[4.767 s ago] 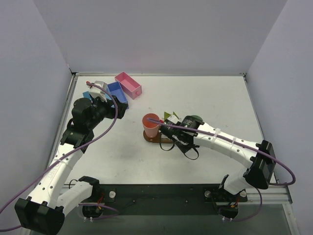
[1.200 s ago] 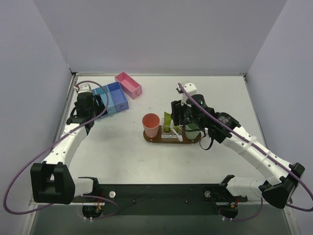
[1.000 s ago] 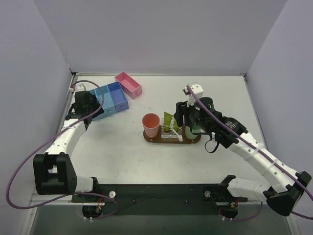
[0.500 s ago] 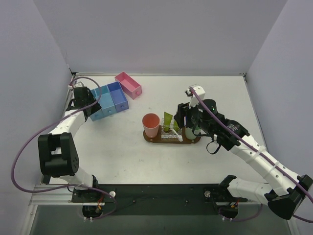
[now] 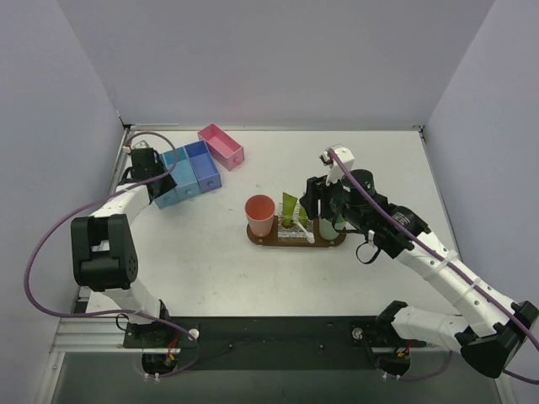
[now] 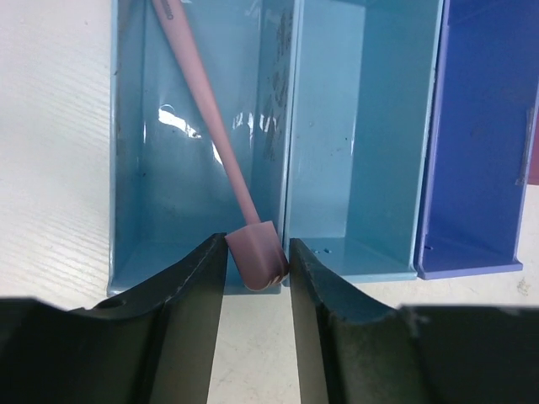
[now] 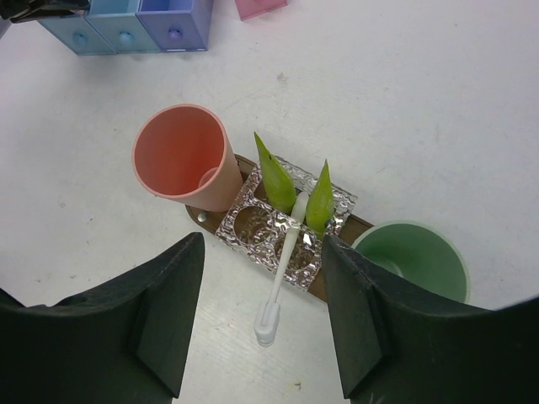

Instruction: Prepare toiletry sets of a toothbrush and toothpaste on the tray

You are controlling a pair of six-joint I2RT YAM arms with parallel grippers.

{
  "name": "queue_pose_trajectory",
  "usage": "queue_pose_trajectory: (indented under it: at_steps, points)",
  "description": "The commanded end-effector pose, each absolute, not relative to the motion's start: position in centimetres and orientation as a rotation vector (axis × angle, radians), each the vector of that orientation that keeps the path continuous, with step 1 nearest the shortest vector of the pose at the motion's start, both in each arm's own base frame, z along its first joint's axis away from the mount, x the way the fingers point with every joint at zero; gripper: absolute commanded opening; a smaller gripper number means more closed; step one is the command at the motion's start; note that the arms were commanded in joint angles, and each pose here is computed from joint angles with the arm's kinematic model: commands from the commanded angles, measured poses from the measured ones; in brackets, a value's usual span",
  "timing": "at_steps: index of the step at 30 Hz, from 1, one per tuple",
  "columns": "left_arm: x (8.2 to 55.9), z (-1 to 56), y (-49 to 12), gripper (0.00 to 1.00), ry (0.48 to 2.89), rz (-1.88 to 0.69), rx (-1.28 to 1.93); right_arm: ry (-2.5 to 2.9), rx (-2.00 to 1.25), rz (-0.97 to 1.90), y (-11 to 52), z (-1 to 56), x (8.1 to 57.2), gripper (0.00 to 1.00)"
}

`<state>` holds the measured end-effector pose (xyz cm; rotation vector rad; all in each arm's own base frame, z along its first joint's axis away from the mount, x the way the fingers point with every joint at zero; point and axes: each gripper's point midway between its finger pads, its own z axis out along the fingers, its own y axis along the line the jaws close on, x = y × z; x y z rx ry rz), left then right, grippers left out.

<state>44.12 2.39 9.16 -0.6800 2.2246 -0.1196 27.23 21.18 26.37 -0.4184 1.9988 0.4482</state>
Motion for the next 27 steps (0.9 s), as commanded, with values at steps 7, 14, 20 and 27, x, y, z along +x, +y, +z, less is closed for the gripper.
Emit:
queue_pose_trajectory:
  at_steps: [7,14,20,27]
  points:
    - [45.5,11.3,2.7,0.36,2.17,-0.145,-0.67,1.969,-0.41,0.494,21.7,27.2,27.7,0.53]
    - [44.5,13.1,2.8,0.32,2.144,-0.135,-0.666,1.974,-0.405,0.5,21.7,27.1,27.7,0.53]
    - [43.9,15.1,3.1,0.31,2.116,-0.117,-0.632,1.973,-0.404,0.503,21.7,27.1,27.7,0.53]
    - [42.8,17.1,2.5,0.15,2.113,-0.131,-0.534,1.973,-0.397,0.504,21.5,27.1,27.7,0.53]
